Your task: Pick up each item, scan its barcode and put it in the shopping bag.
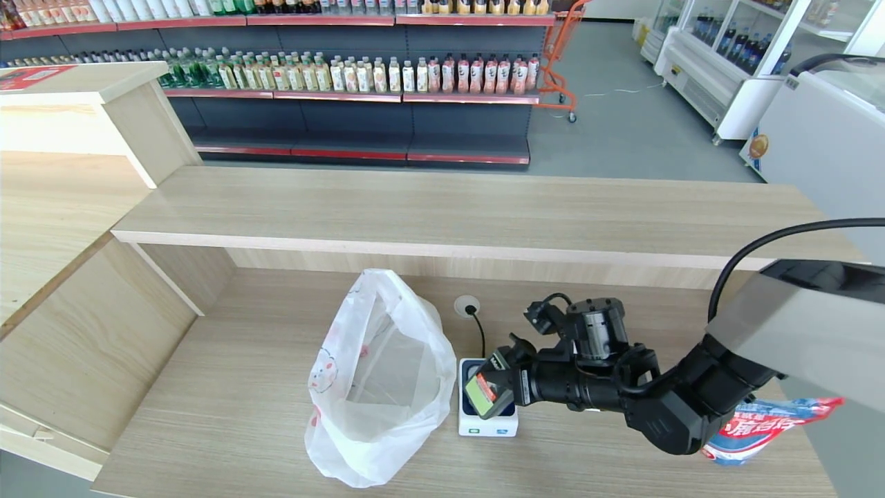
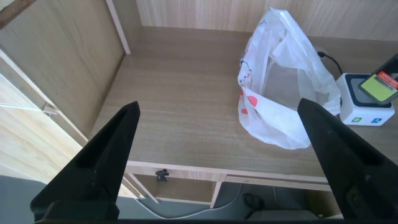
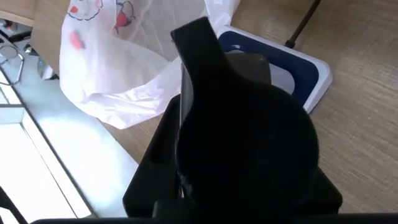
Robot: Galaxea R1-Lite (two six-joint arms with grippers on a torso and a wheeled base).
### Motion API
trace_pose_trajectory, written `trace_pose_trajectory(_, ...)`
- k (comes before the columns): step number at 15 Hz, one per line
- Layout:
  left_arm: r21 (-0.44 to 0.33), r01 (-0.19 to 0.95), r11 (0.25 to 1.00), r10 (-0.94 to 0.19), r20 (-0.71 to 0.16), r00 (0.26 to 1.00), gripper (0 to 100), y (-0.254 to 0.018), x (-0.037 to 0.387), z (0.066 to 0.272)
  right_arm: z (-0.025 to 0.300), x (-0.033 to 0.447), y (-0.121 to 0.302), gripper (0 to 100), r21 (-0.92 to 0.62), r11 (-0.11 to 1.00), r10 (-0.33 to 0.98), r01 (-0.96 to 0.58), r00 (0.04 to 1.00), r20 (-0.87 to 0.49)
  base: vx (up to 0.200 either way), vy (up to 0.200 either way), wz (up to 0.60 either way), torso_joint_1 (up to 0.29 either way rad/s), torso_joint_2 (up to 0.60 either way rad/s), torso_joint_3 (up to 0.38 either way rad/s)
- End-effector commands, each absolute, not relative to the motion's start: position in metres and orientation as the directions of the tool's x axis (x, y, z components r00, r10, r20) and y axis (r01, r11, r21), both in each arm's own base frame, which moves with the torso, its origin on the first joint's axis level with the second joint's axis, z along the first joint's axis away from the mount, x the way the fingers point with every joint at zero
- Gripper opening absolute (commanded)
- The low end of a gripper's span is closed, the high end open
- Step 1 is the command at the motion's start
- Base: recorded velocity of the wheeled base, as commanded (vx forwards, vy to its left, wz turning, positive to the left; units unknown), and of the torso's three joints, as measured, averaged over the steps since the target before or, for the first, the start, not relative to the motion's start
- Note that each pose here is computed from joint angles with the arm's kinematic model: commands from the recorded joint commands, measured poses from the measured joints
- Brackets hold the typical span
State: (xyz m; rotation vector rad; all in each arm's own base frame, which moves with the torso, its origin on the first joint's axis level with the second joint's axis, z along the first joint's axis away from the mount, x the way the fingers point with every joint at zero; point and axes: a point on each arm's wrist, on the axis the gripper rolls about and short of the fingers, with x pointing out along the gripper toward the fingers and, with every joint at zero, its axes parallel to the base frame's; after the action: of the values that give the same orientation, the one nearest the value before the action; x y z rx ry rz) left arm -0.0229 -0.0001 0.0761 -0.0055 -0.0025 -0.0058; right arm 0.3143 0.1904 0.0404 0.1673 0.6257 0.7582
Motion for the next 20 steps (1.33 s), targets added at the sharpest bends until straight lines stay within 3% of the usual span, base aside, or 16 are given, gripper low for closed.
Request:
trace_pose_trajectory(1,-0.006,0.006,1.0,-0.006,0.003,1.0,100,0.0,-0.023,0.076,0.026,0.316,0.195,0,0.348,0.74,0.666,-0.576,0.554,-0.499,0.0,0.0,0.0,0.0,0.0,0.0)
trace_pose_trajectory(6,-0.006,0.006,1.0,-0.006,0.003,1.0,100,0.0,-0.023,0.076,0.028,0.318,0.198,0,0.345,0.733,0.676,-0.587,0.568,-0.47,0.0,0.0,0.0,0.0,0.0,0.0)
trace_pose_trajectory(9,-0.006,0.006,1.0,-0.006,0.003,1.0,100,0.0,-0.023,0.076,0.092,0.309,0.197,0,0.489,0.683,0.719,-0.543,0.616,-0.321,0.0,0.0,0.0,0.0,0.0,0.0)
trace_pose_trajectory(10,-0.006,0.006,1.0,-0.006,0.003,1.0,100,0.0,-0.023,0.076,0.135,0.286,0.187,0,0.584,0.643,0.729,-0.496,0.63,-0.267,0.0,0.0,0.0,0.0,0.0,0.0)
trace_pose_trajectory(11,-0.006,0.006,1.0,-0.006,0.003,1.0,100,0.0,-0.023,0.076,0.162,0.265,0.167,0,0.549,0.664,0.715,-0.508,0.646,-0.267,0.0,0.0,0.0,0.0,0.0,0.0)
trace_pose_trajectory(13,-0.006,0.006,1.0,-0.006,0.003,1.0,100,0.0,-0.023,0.076,0.185,0.241,0.125,0,0.399,0.754,0.648,-0.522,0.692,-0.318,0.0,0.0,0.0,0.0,0.0,0.0)
trace_pose_trajectory(16,-0.006,0.006,1.0,-0.006,0.003,1.0,100,0.0,-0.023,0.076,0.181,0.216,0.083,0,0.122,0.823,0.557,-0.555,0.747,-0.363,0.0,0.0,0.0,0.0,0.0,0.0)
trace_pose_trajectory(20,-0.006,0.006,1.0,-0.006,0.003,1.0,100,0.0,-0.023,0.076,0.173,0.192,0.069,0,-0.034,0.807,0.536,-0.589,0.756,-0.377,0.0,0.0,0.0,0.0,0.0,0.0)
